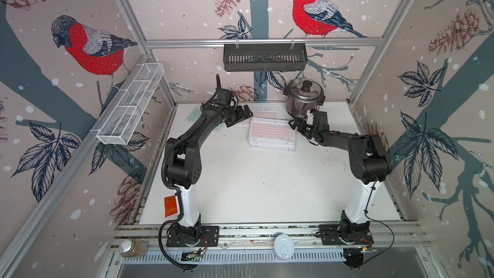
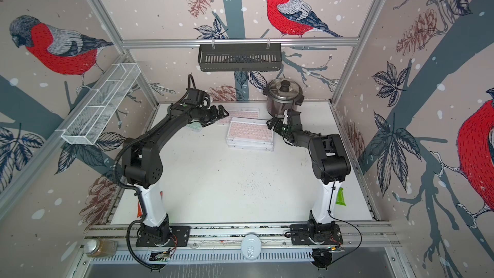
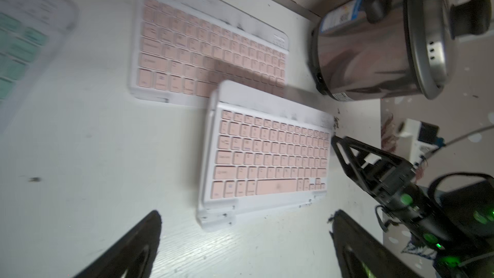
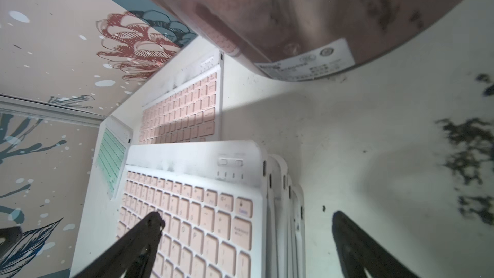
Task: Stack the numeric keypads
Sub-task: Place the numeric keypad at the numeric keypad, then move the numeric keypad to the center of the board.
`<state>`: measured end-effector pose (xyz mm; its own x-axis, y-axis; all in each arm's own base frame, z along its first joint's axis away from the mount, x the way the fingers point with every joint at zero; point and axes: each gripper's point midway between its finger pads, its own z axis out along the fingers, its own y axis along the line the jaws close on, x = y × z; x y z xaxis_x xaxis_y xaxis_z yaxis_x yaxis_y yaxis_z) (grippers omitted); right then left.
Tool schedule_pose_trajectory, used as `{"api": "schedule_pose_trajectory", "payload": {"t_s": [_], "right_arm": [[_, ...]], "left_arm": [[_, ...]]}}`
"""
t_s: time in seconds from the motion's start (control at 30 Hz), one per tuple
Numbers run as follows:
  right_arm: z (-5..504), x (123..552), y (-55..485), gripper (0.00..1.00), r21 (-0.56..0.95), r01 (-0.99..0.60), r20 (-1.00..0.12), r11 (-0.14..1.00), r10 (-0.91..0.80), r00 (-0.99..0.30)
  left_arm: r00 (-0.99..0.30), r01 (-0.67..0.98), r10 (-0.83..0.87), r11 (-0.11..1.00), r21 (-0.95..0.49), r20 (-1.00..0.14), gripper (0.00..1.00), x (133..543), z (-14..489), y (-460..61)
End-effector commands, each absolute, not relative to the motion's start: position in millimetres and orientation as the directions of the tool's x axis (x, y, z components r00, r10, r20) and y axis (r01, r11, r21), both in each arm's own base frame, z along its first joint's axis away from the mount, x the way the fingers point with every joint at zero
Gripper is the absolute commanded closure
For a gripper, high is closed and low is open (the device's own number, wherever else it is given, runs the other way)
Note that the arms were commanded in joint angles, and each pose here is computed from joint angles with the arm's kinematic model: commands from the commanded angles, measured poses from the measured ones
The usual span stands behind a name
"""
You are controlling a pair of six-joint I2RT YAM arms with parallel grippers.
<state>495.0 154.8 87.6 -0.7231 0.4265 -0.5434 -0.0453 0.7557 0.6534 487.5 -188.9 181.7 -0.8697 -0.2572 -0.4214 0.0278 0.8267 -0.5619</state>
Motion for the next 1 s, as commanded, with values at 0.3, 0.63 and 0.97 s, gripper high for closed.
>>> {"api": "schedule_pose_trajectory", "payload": {"t_s": [0.3, 0.63, 0.97], "right_arm": [[150, 424, 222, 0.00, 0.518, -0.231, -0.673, 0.824, 0.225, -0.705], [152, 396, 406, 0.00, 0.369, -0.611, -0.761, 0.700, -0.150, -0.631], [125, 433, 514, 0.00, 0.381, -0.689, -0.743, 0.616, -0.240, -0.625]], "left_arm": [[-0.783, -0.269, -0.370, 0.926, -0.265, -0.500, 0.01, 546, 150, -12], [-0.716, -0.402, -0.356, 0.914, -0.062, -0.601, 0.01, 620, 116, 77], [-0.664, -0.379, -0.397, 0.909, -0.173, -0.634, 0.01, 658, 72, 121]]}}
